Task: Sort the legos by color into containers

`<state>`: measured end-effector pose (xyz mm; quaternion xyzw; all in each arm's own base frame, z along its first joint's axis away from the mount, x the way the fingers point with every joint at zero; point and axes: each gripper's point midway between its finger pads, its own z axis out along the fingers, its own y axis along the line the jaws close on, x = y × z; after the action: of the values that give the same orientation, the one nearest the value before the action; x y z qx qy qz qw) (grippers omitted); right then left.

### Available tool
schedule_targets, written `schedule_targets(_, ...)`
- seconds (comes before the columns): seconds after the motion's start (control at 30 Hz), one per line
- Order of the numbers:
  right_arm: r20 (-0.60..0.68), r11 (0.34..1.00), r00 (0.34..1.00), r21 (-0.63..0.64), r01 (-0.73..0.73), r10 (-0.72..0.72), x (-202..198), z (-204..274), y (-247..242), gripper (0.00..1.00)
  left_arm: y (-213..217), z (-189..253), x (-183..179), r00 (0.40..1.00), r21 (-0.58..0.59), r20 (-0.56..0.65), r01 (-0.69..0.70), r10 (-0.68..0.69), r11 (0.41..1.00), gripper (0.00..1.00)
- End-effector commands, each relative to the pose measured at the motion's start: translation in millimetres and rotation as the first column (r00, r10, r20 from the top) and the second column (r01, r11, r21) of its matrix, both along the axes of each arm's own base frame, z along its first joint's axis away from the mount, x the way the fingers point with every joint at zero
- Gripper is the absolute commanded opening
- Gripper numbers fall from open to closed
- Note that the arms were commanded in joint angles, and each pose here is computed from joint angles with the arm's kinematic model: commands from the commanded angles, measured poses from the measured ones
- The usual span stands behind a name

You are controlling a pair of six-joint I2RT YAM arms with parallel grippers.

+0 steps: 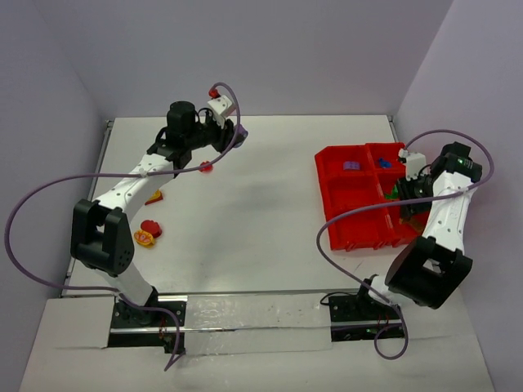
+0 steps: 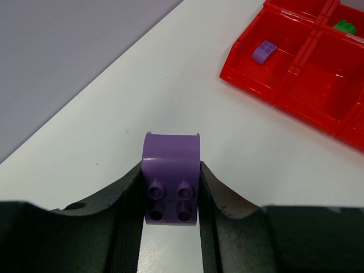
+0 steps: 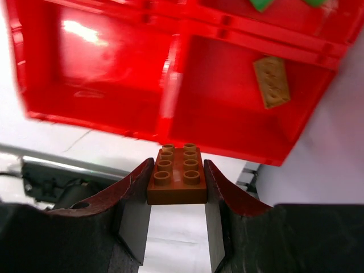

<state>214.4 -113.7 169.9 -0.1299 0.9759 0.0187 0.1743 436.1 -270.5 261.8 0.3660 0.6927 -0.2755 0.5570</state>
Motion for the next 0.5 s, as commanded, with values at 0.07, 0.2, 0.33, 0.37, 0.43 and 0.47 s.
schedule_targets(0.07, 0.045, 0.979, 0.989, -0.142, 0.146, -0.141, 26, -7, -45, 0.00, 3, 23, 7, 0.997, -0.023, 0.055, -0.050, 0.051, 0.998, 0.00)
schedule_targets(0.2, 0.025, 0.969, 0.983, -0.165, 0.186, -0.184, 34, -19, -56, 0.00, 6, 19, 7, 0.997, -0.018, 0.030, -0.071, 0.072, 0.997, 0.00)
schedule_targets(0.33, 0.007, 0.963, 0.980, -0.183, 0.196, -0.198, 37, -26, -59, 0.00, 6, 18, 7, 0.997, -0.012, 0.023, -0.073, 0.073, 0.997, 0.00)
schedule_targets(0.37, 0.000, 0.962, 0.980, -0.192, 0.196, -0.200, 37, -28, -59, 0.00, 7, 17, 8, 0.997, -0.008, 0.020, -0.074, 0.074, 0.997, 0.00)
schedule_targets(0.43, -0.021, 0.957, 0.978, -0.209, 0.200, -0.209, 33, -34, -61, 0.00, 7, 16, 8, 0.997, -0.002, 0.023, -0.074, 0.074, 0.997, 0.00)
schedule_targets(0.47, -0.032, 0.956, 0.977, -0.213, 0.201, -0.212, 30, -38, -61, 0.00, 8, 16, 8, 0.997, -0.001, 0.023, -0.074, 0.074, 0.997, 0.00)
